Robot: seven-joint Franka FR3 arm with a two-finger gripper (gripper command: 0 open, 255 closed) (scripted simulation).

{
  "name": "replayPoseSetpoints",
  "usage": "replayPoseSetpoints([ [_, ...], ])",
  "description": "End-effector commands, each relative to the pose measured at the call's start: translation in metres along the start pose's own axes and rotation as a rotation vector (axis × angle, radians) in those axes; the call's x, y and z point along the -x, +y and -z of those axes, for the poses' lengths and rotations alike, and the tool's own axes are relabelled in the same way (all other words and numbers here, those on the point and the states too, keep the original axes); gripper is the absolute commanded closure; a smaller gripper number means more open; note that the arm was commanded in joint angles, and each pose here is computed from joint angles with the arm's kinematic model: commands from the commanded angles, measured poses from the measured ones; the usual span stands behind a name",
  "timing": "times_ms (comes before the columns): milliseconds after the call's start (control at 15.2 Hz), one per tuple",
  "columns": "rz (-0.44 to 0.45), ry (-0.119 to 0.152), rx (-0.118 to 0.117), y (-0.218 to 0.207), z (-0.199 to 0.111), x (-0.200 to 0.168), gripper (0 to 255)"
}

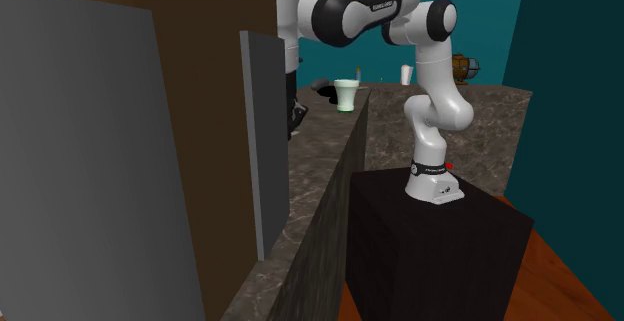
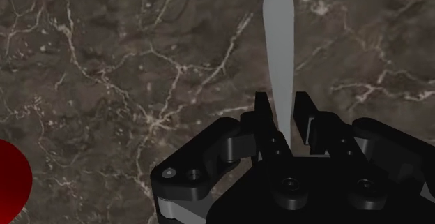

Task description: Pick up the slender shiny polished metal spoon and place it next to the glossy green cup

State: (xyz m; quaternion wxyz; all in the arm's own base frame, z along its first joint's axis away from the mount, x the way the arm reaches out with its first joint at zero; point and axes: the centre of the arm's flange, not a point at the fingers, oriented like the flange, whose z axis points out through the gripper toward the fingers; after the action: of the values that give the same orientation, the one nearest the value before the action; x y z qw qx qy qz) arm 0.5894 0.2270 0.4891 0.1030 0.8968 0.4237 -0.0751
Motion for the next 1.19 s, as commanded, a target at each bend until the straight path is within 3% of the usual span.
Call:
replayPoseSetpoints([
  [0,0.000,0.000,0.000,0.001,0.010,0.003,255],
  [1122,0.000,0.000,0.000,0.012,0.097,0.023,255],
])
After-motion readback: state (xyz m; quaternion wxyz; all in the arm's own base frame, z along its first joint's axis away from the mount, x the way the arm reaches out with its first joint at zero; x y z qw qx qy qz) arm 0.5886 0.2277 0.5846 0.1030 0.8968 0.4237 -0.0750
